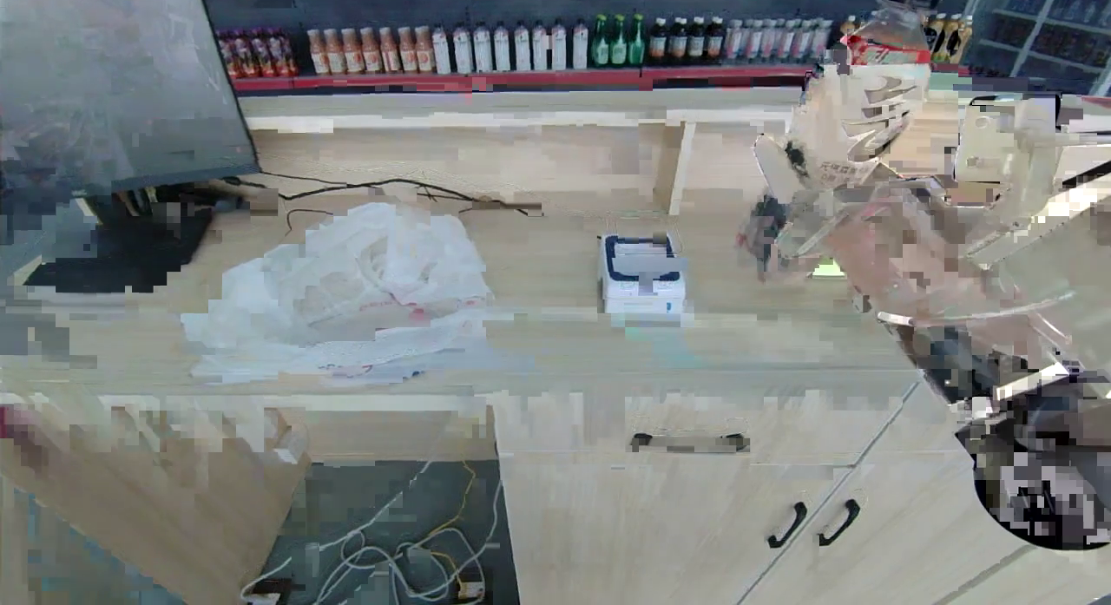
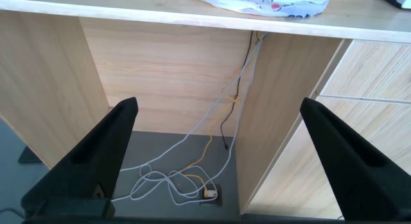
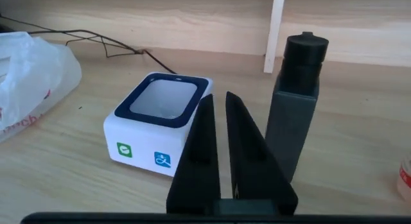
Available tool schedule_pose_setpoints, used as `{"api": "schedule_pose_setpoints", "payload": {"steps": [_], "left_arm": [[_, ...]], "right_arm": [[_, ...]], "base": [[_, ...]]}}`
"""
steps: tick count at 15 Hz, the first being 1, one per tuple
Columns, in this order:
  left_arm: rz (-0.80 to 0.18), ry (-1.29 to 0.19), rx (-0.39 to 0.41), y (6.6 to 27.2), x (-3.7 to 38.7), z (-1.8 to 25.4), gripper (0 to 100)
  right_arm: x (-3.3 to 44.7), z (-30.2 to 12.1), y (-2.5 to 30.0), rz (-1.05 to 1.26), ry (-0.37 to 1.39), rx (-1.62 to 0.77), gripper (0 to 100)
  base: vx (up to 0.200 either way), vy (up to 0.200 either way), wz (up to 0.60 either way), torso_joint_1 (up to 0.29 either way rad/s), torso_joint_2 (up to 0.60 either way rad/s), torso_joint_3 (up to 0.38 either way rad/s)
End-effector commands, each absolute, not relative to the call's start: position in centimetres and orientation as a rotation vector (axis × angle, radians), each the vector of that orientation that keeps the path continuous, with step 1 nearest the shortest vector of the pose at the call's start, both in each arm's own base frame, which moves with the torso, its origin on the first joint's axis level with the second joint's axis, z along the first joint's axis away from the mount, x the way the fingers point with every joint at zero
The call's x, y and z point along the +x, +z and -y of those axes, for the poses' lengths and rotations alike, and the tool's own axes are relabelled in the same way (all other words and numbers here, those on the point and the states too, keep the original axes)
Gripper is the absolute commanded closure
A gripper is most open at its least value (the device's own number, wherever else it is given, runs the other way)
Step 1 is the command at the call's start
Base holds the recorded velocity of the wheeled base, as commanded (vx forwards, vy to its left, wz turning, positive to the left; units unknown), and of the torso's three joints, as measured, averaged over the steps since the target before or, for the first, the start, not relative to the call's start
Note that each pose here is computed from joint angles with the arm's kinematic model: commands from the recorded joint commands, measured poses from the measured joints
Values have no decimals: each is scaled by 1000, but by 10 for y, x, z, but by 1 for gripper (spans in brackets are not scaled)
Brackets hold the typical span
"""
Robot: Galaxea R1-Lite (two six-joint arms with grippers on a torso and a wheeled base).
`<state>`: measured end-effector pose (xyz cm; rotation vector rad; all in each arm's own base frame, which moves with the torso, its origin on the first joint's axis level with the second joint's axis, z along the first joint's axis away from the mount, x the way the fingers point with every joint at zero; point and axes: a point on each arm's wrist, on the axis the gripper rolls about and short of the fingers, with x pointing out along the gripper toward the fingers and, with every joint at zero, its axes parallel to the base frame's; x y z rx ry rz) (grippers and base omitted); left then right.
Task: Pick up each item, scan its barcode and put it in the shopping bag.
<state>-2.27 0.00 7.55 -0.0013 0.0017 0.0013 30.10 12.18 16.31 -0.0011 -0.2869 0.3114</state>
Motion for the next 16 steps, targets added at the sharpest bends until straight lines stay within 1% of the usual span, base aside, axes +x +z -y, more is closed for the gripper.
{"api": "schedule_pose_setpoints", "payload": {"steps": [1, 7, 11, 14, 16], "left_arm": [[-2, 2, -2, 76, -23, 0, 0], [-2, 2, -2, 76, -23, 0, 0], [-2, 2, -2, 76, -23, 0, 0], [-2, 2, -2, 76, -23, 0, 0], [-2, 2, -2, 76, -23, 0, 0]], "right_arm": [[308, -116, 164, 297, 288, -1, 0], [324, -112, 162, 307, 259, 7, 0], [340, -113, 152, 288, 137, 97, 0], [351, -117, 148, 296, 129, 99, 0], [365, -120, 153, 337, 107, 108, 0]], "base": [[0, 0, 0, 0, 0, 0], [0, 0, 0, 0, 0, 0], [0, 0, 0, 0, 0, 0], [0, 0, 0, 0, 0, 0], [0, 0, 0, 0, 0, 0]]}}
